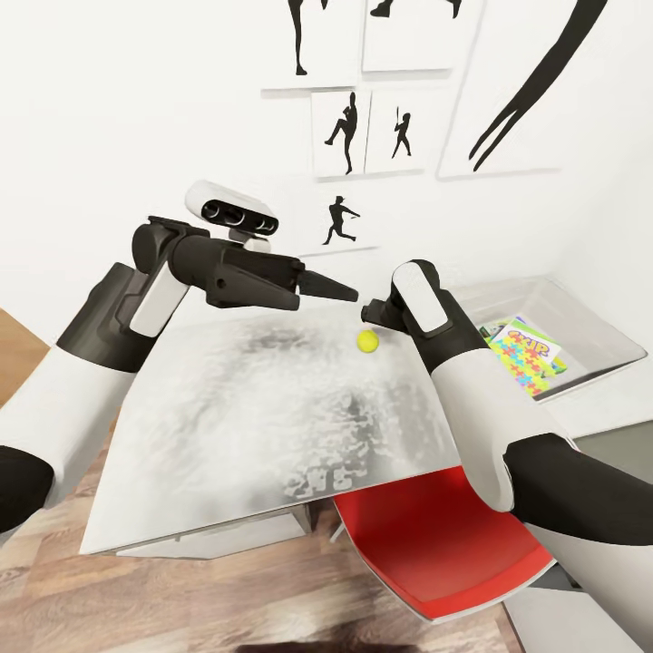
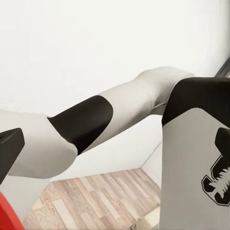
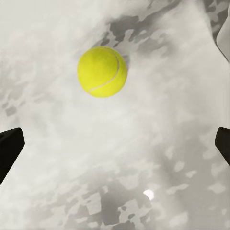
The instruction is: Put all the toys in the child's room - the three board games (two on the bed and one on the table), the two jigsaw puzzles on the table, and the tennis ball on the table - inside the toy box on the table in the child's room.
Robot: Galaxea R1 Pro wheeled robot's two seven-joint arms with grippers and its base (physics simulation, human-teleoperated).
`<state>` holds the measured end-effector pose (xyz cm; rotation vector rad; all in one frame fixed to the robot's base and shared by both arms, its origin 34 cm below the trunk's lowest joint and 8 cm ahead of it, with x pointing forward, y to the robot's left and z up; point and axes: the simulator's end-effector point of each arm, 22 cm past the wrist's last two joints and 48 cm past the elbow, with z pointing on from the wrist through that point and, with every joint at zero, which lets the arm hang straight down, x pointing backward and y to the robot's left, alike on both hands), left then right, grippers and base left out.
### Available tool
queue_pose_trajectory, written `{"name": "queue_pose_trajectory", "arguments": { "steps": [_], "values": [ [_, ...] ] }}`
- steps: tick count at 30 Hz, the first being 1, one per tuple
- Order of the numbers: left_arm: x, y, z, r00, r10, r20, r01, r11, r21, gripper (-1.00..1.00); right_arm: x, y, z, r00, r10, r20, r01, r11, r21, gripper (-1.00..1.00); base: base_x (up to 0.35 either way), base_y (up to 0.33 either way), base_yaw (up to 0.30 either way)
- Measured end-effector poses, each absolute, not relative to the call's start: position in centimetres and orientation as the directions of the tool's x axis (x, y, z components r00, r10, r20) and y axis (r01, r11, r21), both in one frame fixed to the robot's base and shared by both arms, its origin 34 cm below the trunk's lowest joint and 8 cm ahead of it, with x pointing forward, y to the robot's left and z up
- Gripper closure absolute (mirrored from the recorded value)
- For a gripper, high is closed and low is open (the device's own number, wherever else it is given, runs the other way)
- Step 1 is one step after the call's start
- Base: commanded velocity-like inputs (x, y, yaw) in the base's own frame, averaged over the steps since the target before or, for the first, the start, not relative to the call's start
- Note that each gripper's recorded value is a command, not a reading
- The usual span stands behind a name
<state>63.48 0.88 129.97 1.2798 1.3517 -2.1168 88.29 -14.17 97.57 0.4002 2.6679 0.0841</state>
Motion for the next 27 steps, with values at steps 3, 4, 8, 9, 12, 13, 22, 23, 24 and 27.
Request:
{"name": "queue_pose_trajectory", "arguments": {
  "steps": [3,4,8,9,12,13,22,23,24,27],
  "values": [
    [63.4,0.8,129.9,-0.547,0.188,-0.816,0.661,-0.500,-0.559,-1.00,88.3,-14.2,97.6,-0.862,0.292,-0.415,0.266,0.956,0.122,-1.00,0.091,0.049,0.000],
    [63.4,0.8,129.9,-0.548,0.189,-0.815,0.661,-0.500,-0.560,-1.00,88.3,-14.2,97.6,-0.862,0.292,-0.415,0.266,0.956,0.122,-1.00,0.091,0.053,0.000],
    [63.5,0.8,129.8,-0.549,0.192,-0.814,0.660,-0.498,-0.562,-1.00,88.3,-14.2,97.6,-0.861,0.292,-0.415,0.266,0.956,0.122,-1.00,0.041,0.024,0.000],
    [63.5,0.9,129.7,-0.549,0.192,-0.813,0.661,-0.496,-0.563,-1.00,88.3,-14.2,97.6,-0.862,0.292,-0.415,0.266,0.956,0.121,-1.00,0.015,0.009,0.000],
    [63.6,1.0,129.7,-0.550,0.192,-0.812,0.661,-0.494,-0.565,-1.00,88.3,-14.2,97.5,-0.862,0.292,-0.415,0.266,0.956,0.121,-1.00,0.016,0.016,0.000],
    [63.6,1.0,129.6,-0.551,0.192,-0.812,0.661,-0.493,-0.565,-1.00,88.3,-14.2,97.5,-0.862,0.292,-0.414,0.266,0.956,0.121,-1.00,0.069,0.093,0.000],
    [64.1,1.1,129.0,-0.562,0.194,-0.804,0.657,-0.486,-0.576,-1.00,88.2,-14.2,96.7,-0.866,0.292,-0.406,0.267,0.956,0.118,-1.00,0.048,0.052,0.000],
    [64.2,1.2,128.8,-0.563,0.194,-0.803,0.657,-0.484,-0.578,-1.00,88.2,-14.2,96.6,-0.867,0.292,-0.404,0.267,0.956,0.117,-1.00,0.008,0.008,0.000],
    [64.2,1.2,128.8,-0.565,0.194,-0.802,0.656,-0.484,-0.579,-1.00,88.2,-14.2,96.5,-0.868,0.292,-0.403,0.267,0.956,0.117,-1.00,0.005,0.005,0.000],
    [64.4,1.3,128.5,-0.569,0.194,-0.799,0.654,-0.482,-0.582,-1.00,88.2,-14.2,96.1,-0.870,0.292,-0.398,0.268,0.956,0.115,-1.00,0.003,0.003,0.000]
  ]
}}
